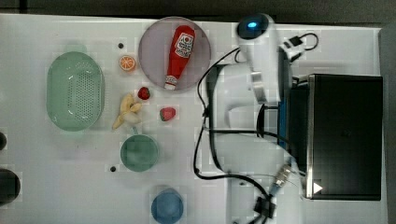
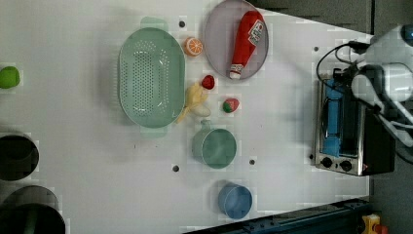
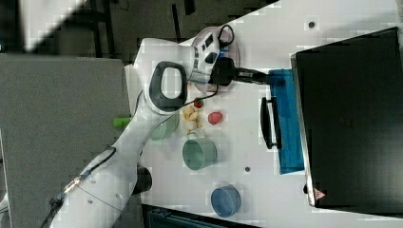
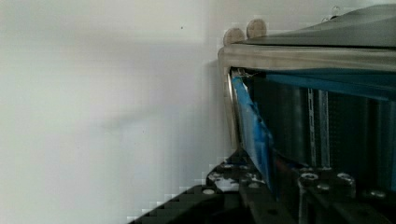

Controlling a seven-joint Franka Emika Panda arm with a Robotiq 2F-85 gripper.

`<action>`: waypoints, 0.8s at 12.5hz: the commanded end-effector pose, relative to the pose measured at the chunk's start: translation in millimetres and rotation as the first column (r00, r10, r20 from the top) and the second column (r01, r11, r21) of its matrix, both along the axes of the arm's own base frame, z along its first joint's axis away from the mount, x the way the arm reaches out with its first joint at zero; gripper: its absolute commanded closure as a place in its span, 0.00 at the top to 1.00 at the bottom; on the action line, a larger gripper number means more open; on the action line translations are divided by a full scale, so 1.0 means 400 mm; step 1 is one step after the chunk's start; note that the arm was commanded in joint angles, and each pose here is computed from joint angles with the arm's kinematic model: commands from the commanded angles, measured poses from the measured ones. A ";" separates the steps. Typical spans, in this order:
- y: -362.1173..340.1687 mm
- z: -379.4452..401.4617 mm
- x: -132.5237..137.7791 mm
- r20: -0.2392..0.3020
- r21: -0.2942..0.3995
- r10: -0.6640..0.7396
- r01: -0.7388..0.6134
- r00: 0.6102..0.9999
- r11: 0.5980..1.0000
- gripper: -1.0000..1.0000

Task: Flap close oven.

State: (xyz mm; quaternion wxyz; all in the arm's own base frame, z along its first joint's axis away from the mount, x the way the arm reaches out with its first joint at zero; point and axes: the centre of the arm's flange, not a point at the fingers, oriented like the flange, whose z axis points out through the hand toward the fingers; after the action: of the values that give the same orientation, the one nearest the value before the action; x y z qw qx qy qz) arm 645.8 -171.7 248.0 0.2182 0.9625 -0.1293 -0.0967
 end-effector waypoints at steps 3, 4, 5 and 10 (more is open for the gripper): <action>-0.141 0.046 -0.027 0.040 0.152 0.062 -0.067 0.997 0.986 0.17; -0.165 0.052 -0.032 0.056 0.188 0.057 -0.067 0.997 0.980 0.17; -0.190 0.058 -0.039 0.074 0.217 0.049 -0.064 0.996 0.974 0.17; -0.209 0.107 -0.035 0.124 0.259 0.093 -0.122 0.988 0.958 0.53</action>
State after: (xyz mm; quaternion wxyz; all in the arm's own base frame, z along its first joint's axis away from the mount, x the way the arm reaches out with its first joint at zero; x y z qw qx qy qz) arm 628.8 -252.8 269.8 0.0832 0.9890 -0.1008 -0.0696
